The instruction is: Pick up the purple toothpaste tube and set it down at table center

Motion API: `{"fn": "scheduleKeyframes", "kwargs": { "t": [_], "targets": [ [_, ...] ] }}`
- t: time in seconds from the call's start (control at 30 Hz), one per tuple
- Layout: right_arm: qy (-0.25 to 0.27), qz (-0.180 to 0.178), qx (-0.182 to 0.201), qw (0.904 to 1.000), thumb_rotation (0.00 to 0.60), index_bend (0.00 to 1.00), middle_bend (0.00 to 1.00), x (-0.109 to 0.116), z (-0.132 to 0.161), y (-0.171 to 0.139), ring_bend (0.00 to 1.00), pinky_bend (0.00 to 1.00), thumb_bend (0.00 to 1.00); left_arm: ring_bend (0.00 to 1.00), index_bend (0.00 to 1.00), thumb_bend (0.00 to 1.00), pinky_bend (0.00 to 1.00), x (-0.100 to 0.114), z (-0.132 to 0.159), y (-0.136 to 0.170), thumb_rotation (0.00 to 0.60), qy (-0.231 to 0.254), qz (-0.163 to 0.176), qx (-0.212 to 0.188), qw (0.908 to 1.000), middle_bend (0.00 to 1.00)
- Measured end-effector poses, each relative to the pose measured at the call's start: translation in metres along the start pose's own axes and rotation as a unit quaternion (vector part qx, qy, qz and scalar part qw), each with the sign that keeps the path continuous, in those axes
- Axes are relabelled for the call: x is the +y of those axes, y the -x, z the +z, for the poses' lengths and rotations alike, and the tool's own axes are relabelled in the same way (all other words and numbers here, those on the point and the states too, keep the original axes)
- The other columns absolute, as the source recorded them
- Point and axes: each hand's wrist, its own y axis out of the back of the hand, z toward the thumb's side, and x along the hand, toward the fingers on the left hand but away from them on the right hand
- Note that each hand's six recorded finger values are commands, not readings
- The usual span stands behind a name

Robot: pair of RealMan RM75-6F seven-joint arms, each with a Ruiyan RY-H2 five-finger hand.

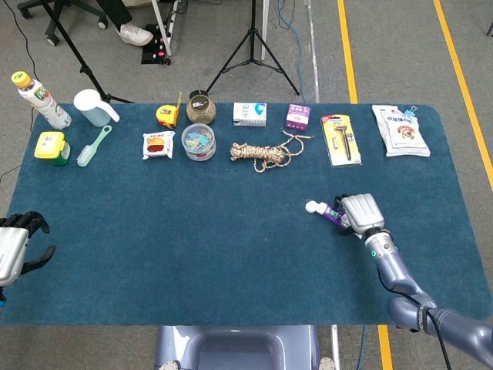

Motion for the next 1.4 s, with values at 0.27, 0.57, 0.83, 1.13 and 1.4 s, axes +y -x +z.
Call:
{"fn": "scheduleKeyframes", "kwargs": {
  "t": [0.27, 0.57, 0.83, 1.13, 1.4],
  "targets": [
    [0.008, 0.01, -0.004, 0.9999, 0.512, 0.4, 0.4, -0.005, 0.003, 0.007, 0.48, 0.47, 0.26, 0.33, 0.45, 0.27, 0.39, -0.001, -0.003, 0.001, 0.539, 0.001, 0.0, 0.001, 1.0, 0.35],
    [0.013, 0.019, 0.024, 0.9994, 0.512, 0.42, 0.42, -0.006, 0.016, 0.001, 0.48, 0.47, 0.26, 0.33, 0.46, 0.27, 0.39, 0.0, -0.007, 0.004, 0.54, -0.001, -0.002, 0.006, 1.0, 0.35],
    [0.006, 0.019, 0.047, 0.9987, 0.513, 0.42, 0.42, -0.005, 0.02, -0.016, 0.48, 0.47, 0.26, 0.33, 0.46, 0.27, 0.39, -0.001, -0.004, 0.002, 0.537, 0.0, -0.001, 0.004, 1.0, 0.35],
    [0.006, 0.023, 0.033, 0.9992, 0.512, 0.4, 0.41, -0.011, 0.007, -0.011, 0.48, 0.47, 0.26, 0.33, 0.46, 0.27, 0.39, 0.0, -0.002, 0.002, 0.539, -0.001, 0.0, 0.002, 1.0, 0.35],
    [0.006, 0.029, 0.031, 0.9991, 0.52, 0.41, 0.41, -0.018, 0.006, -0.008, 0.48, 0.47, 0.26, 0.33, 0.46, 0.27, 0.39, 0.0, -0.003, 0.002, 0.538, -0.001, -0.001, 0.004, 1.0, 0.35]
  ]
}}
